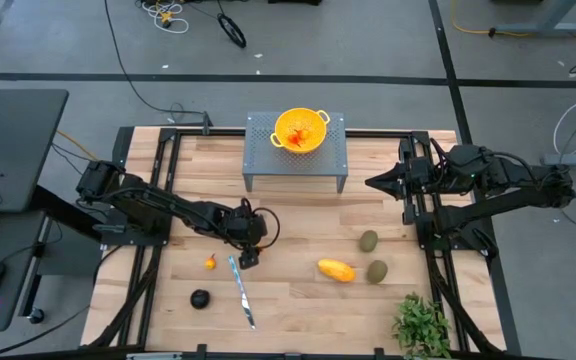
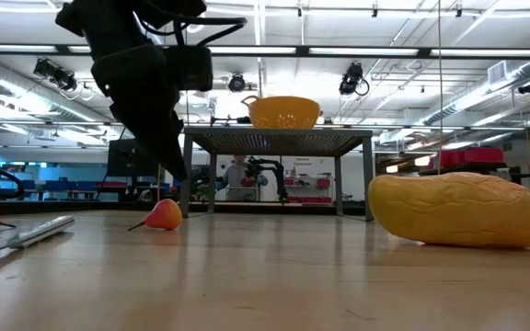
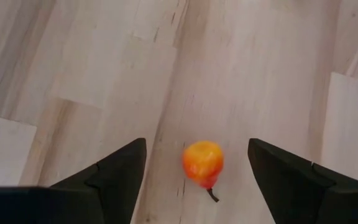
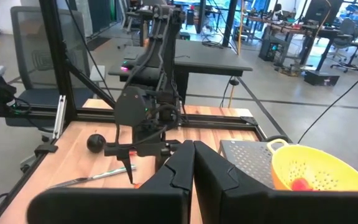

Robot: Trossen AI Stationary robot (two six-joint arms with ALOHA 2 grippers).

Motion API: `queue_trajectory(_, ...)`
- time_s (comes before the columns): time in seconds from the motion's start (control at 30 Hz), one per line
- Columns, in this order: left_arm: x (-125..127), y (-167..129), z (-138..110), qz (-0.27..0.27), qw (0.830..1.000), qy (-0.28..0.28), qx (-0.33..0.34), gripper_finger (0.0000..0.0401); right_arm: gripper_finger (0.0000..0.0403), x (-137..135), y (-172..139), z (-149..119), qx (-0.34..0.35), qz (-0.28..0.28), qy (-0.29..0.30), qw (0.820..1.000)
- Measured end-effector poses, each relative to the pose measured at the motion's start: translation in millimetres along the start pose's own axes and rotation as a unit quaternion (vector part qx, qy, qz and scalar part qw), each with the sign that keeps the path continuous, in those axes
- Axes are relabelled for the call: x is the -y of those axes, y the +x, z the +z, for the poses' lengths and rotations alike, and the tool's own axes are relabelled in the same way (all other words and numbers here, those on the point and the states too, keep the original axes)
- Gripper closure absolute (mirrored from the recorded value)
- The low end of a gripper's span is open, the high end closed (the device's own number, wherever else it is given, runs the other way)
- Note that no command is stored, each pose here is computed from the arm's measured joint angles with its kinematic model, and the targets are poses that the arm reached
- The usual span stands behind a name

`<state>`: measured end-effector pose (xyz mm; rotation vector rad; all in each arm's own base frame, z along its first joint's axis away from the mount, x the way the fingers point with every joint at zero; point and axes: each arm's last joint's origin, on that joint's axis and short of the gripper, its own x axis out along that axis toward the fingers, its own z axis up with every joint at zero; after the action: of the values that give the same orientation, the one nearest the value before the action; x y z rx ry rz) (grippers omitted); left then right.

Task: Pick & Place Fruit
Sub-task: Put the pear into the yellow colander bowl on the shelf

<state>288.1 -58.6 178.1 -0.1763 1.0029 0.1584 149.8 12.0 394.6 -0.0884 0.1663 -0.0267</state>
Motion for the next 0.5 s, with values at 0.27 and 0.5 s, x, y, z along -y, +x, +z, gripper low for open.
queue_trajectory(0.27,6,23,-6,-0.02,0.999,0.005,-0.044,0.0111,0.0385,0,0,0,0.0,-0.001,0.0,1.0)
queue_trajectory(0.5,9,23,-6,-0.001,0.999,0.012,-0.039,0.0111,0.0385,0,0,-1,-0.004,0.0,-0.001,1.0)
